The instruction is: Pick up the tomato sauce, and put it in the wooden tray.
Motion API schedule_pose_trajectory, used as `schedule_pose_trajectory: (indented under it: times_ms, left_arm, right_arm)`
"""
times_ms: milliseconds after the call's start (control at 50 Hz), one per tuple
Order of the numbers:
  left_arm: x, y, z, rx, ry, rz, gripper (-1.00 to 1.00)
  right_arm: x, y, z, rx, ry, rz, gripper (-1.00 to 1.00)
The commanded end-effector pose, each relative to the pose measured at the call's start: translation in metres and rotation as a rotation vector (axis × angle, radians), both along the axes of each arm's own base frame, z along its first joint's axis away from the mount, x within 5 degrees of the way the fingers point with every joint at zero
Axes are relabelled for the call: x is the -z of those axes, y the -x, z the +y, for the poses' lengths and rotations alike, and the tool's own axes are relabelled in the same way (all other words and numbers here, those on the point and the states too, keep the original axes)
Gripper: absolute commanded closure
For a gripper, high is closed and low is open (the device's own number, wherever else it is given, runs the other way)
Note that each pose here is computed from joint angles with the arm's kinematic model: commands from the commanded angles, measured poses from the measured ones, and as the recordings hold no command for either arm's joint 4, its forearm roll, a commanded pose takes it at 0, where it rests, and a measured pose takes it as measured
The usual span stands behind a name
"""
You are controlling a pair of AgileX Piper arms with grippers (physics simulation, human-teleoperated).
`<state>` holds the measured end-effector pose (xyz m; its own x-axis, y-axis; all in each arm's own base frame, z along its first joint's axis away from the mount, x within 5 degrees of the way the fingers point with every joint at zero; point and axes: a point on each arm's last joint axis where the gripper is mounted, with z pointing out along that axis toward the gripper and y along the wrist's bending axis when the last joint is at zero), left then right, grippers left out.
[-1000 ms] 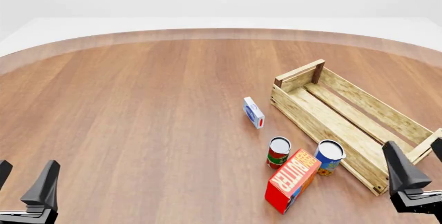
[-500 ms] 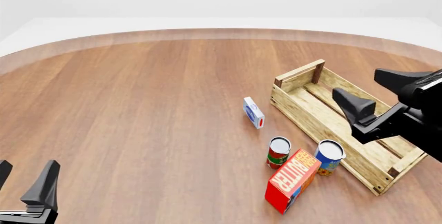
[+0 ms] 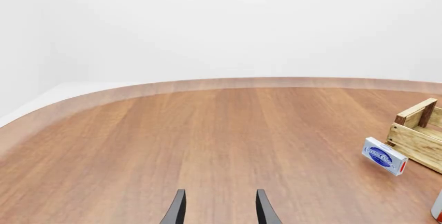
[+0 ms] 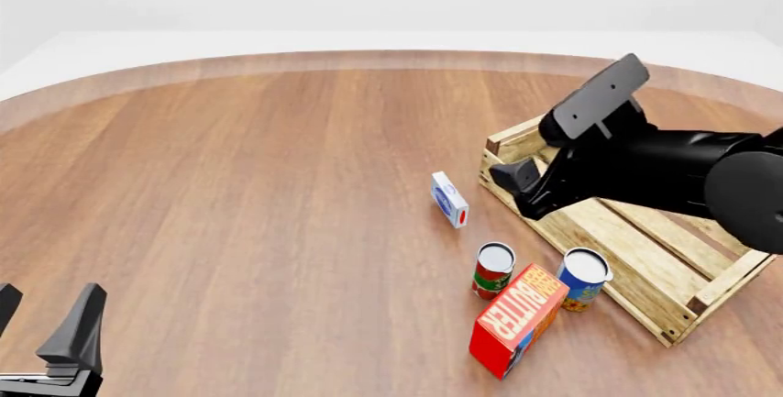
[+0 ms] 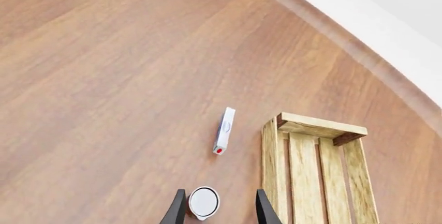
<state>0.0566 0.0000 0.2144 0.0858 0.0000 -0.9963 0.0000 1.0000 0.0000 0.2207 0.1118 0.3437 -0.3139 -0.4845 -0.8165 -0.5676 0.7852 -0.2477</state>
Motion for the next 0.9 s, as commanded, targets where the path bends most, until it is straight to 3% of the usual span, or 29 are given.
schedule_pose_trajectory:
  times_ms: [20, 180, 200, 240, 280, 900]
  left_arm:
    - [0.0, 0.0, 0.0, 0.0, 0.0, 0.0, -1.0]
    - [0.0, 0.0, 0.0, 0.0, 0.0, 0.0, -1.0]
    - [0.0, 0.0, 0.0, 0.0, 0.0, 0.0, -1.0]
    - [0.0, 0.0, 0.0, 0.0, 0.0, 0.0, -1.0]
    - [0.0, 0.0, 0.0, 0.0, 0.0, 0.0, -1.0]
    - [0.0, 0.0, 0.0, 0.0, 0.0, 0.0, -1.0]
  right_arm:
    - [0.021, -0.023, 0.006, -0.004, 0.077, 0.078, -1.0]
    - [0.038, -0.029, 0.015, -0.001, 0.068, 0.133, -1.0]
    - [0.045, -0.031, 0.024, -0.001, 0.056, 0.175, -1.0]
    - [0.053, -0.036, 0.018, 0.006, 0.082, 0.176, -1.0]
    - [0.059, -0.037, 0.024, 0.008, 0.074, 0.209, -1.0]
    - [0.114, -0.05, 0.008, 0.086, 0.105, 0.314, -1.0]
